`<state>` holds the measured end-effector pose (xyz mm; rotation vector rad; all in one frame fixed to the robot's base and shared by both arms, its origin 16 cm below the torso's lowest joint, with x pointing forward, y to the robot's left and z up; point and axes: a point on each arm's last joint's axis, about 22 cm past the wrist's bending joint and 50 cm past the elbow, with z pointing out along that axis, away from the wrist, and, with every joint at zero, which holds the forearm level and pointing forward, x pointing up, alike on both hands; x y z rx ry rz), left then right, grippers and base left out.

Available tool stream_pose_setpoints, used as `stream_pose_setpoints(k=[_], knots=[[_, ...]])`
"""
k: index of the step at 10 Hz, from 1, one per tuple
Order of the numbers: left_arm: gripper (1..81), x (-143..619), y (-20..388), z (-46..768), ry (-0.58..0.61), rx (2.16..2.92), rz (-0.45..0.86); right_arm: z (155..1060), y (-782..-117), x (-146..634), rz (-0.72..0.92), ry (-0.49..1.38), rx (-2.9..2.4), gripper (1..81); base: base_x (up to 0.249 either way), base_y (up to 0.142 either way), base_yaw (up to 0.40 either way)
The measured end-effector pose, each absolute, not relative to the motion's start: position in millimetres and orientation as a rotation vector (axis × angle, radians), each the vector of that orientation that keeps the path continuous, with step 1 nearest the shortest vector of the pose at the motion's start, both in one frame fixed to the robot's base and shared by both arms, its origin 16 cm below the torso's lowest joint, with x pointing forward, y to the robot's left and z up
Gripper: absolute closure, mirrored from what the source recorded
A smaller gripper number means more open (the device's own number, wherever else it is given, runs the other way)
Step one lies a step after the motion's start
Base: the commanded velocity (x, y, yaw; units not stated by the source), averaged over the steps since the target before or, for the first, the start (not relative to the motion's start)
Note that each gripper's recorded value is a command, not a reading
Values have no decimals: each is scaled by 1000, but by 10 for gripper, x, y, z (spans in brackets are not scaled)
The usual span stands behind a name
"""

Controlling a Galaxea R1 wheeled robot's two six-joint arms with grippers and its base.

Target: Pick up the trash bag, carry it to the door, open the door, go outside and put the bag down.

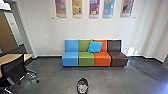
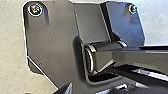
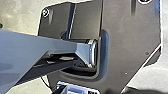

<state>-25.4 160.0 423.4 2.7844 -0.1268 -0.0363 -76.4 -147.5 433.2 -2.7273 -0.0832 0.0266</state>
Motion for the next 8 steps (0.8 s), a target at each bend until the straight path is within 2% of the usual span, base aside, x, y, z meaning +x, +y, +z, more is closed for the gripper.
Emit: stream_pose_setpoints(k=[8], knots=[[10,-253,1594,4235,-127,2784,-36,4332,-1475,-767,27,-83,-2727,10,182,0,0]])
